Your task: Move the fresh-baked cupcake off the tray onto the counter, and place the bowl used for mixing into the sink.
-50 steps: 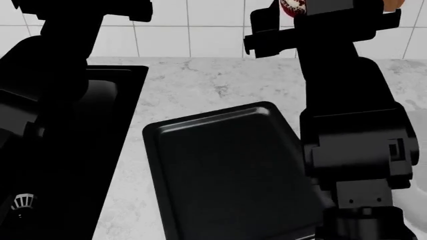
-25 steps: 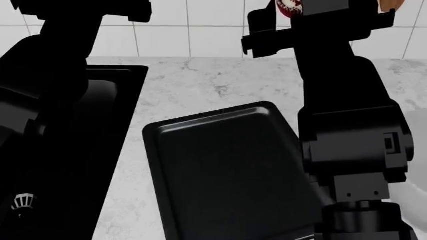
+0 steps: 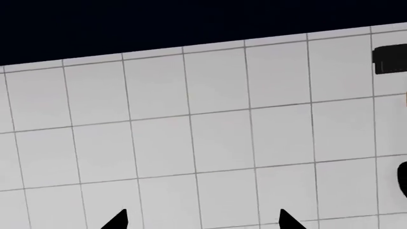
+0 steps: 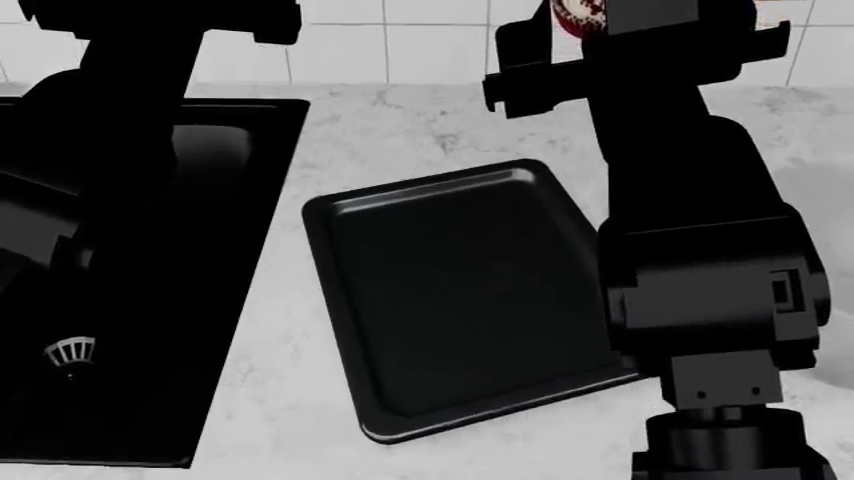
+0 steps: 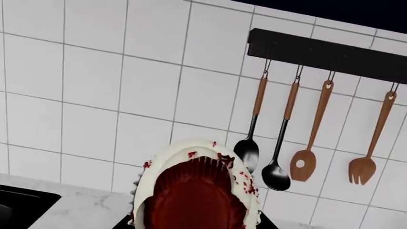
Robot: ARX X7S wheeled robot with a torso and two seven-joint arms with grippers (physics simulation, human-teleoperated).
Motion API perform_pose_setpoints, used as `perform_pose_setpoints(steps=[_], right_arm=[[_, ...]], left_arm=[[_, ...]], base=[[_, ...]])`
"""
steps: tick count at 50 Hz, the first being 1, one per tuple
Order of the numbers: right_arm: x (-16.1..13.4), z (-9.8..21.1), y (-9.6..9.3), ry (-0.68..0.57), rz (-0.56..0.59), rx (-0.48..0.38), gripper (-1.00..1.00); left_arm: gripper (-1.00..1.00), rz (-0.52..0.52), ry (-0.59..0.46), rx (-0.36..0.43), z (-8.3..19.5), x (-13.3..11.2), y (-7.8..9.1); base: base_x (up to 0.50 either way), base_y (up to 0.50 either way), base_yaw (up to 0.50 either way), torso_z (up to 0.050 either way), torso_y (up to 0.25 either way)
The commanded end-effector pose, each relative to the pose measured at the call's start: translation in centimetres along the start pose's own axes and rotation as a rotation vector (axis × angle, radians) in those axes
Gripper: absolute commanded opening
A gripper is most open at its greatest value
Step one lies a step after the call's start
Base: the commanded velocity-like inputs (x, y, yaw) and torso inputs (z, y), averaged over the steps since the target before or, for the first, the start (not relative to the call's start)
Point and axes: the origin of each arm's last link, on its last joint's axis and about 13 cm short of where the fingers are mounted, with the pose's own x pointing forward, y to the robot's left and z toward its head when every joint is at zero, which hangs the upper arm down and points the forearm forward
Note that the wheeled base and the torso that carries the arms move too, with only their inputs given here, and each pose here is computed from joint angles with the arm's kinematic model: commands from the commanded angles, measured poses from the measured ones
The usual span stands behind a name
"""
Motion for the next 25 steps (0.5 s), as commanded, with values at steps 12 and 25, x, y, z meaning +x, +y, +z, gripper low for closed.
perform_pose_setpoints(steps=[12,25], right_arm=[[-0.19,-0.31,-0.03,-0.005,0.000,-0.014,-1.00],[-0.30,-0.33,-0.21,-0.007,-0.013,-0.012,-1.00]], left_arm=[[1.00,0.013,0.005,-0.004,-0.09,-0.06,0.11],[1.00,0.013,0.006,-0.003,-0.14,-0.06,0.10]], base=[[-0.39,0.00,0.00,0.000,0.000],[-0.38,-0.13,0.00,0.000,0.000]])
